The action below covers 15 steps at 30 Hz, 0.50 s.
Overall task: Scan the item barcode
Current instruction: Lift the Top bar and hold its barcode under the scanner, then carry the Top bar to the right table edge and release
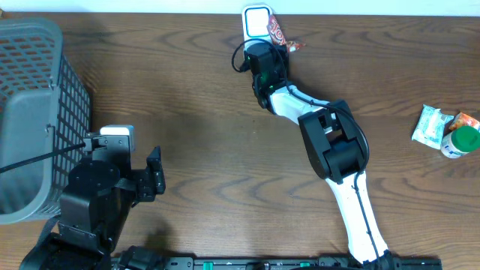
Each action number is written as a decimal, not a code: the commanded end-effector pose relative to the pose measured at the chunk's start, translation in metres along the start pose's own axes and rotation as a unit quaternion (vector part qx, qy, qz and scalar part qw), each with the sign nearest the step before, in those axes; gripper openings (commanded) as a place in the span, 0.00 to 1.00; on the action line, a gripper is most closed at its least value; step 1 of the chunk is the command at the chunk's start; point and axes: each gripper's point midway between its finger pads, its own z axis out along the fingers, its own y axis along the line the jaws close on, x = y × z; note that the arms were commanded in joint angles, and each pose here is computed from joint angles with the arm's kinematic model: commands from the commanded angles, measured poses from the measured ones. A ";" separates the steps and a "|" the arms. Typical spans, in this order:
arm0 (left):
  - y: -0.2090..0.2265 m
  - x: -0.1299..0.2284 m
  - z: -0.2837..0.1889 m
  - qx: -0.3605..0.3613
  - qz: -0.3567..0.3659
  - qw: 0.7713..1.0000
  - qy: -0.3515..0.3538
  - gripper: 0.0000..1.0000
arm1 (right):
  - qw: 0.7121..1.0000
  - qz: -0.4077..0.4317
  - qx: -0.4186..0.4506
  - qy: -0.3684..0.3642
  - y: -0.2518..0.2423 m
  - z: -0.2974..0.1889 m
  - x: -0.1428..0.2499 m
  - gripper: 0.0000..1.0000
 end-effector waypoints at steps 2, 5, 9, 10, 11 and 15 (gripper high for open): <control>0.001 -0.005 -0.004 -0.003 0.000 1.000 -0.008 0.83 | 0.999 0.014 0.030 0.014 -0.037 -0.015 0.004 0.01; 0.001 -0.005 -0.004 -0.003 0.000 1.000 -0.008 0.83 | 0.995 0.067 0.057 0.038 -0.078 -0.030 0.023 0.01; 0.001 -0.005 -0.004 -0.003 0.000 1.000 -0.008 0.83 | 0.989 0.110 0.044 0.093 -0.111 -0.049 0.068 0.01; 0.001 -0.005 -0.004 -0.003 0.000 1.000 -0.008 0.83 | 0.987 0.114 0.032 0.112 -0.112 -0.054 0.083 0.01; 0.001 -0.005 -0.004 -0.003 0.000 1.000 -0.008 0.83 | 0.984 0.122 0.019 0.131 -0.112 -0.057 0.099 0.01; 0.001 -0.005 -0.004 -0.003 0.000 1.000 -0.008 0.83 | 0.956 0.197 -0.043 0.214 -0.095 -0.075 0.175 0.01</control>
